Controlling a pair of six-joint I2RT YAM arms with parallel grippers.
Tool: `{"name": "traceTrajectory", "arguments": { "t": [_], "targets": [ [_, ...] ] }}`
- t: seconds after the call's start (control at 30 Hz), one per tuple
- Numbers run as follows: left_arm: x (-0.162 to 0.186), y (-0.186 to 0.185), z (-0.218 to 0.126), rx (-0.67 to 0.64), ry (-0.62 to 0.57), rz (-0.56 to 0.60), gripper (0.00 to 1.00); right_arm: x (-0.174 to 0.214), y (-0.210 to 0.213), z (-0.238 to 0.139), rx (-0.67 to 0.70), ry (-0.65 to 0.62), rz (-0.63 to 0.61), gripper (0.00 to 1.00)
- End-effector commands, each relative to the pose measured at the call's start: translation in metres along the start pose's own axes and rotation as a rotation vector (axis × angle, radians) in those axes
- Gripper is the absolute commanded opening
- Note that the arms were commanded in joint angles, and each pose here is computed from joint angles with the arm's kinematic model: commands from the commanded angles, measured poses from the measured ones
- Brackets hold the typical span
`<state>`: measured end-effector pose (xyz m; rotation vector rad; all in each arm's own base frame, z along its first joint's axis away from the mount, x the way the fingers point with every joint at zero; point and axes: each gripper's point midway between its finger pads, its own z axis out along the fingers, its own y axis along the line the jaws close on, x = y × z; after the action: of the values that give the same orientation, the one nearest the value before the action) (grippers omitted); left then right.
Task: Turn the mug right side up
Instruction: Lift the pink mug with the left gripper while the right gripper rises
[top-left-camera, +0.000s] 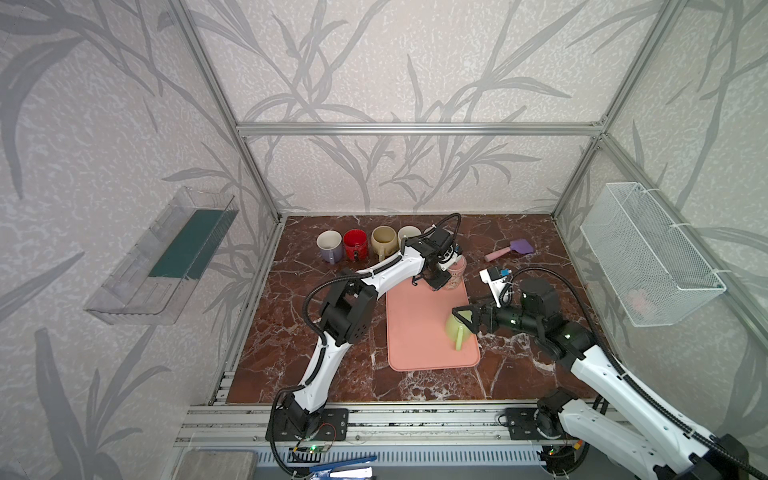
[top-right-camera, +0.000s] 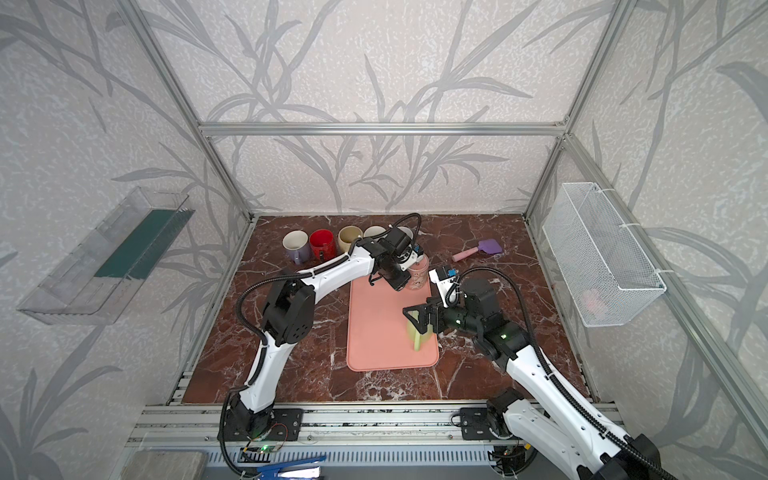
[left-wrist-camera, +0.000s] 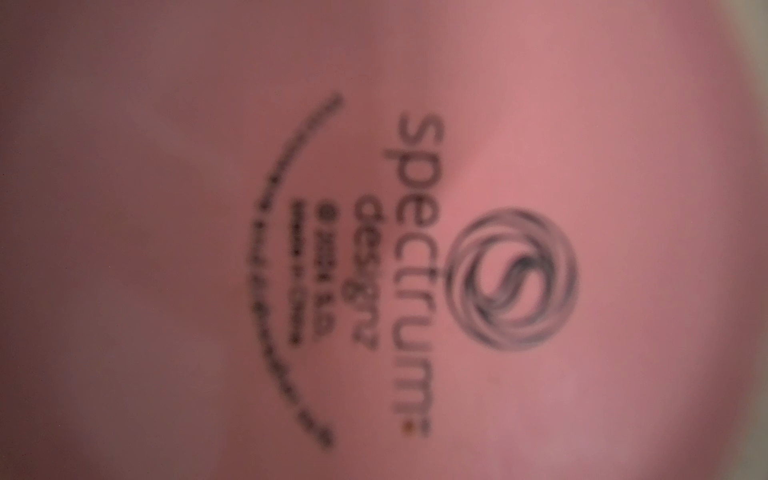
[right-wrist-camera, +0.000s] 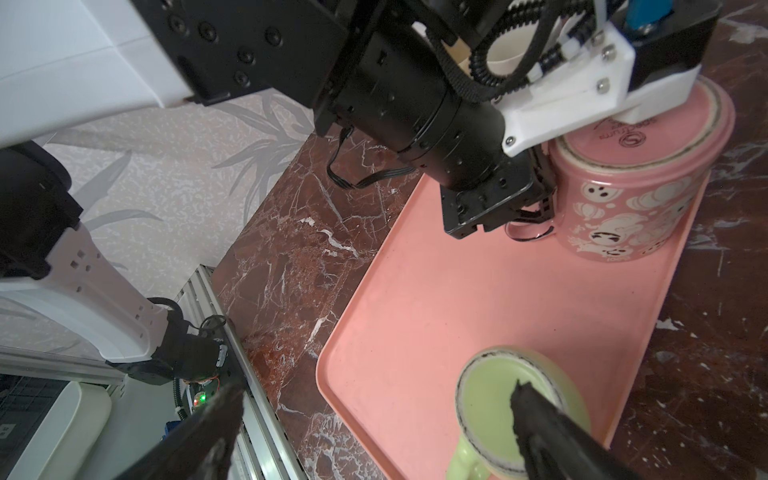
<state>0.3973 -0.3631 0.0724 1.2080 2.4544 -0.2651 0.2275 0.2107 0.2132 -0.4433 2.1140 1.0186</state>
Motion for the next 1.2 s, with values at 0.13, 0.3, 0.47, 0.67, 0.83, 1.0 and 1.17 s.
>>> {"name": "traceTrajectory", "arguments": {
  "t": [0.13,0.3,0.47,0.67,0.83,1.0,1.17],
  "targets": [
    [-0.021,-0.007,-0.053,-0.02,-0.134,-0.003,0.0,-0.002,0.007,-0.005,-0.026,-0.024,-0.009,0.99],
    [-0.023,-0.002,-0.072,-0.056,-0.17,-0.038,0.0,-0.004,0.012,-0.007,-0.047,-0.031,0.001,0.99],
    [-0.023,0.008,-0.091,-0.117,-0.2,-0.091,0.0,-0.003,0.013,-0.01,-0.05,-0.039,0.004,0.99],
    [-0.023,0.017,-0.121,-0.162,-0.256,-0.162,0.0,-0.007,0.021,-0.015,-0.078,-0.057,-0.003,0.99],
    [-0.024,0.023,-0.162,-0.139,-0.338,-0.249,0.0,-0.009,0.029,-0.02,-0.106,-0.067,-0.014,0.99],
    [-0.024,0.027,-0.207,-0.071,-0.507,-0.342,0.0,-0.01,0.037,-0.021,-0.155,-0.064,-0.016,0.99],
    [-0.019,0.035,-0.247,-0.01,-0.609,-0.426,0.0,-0.013,0.045,-0.02,-0.199,-0.071,-0.028,0.97]
  ]
}}
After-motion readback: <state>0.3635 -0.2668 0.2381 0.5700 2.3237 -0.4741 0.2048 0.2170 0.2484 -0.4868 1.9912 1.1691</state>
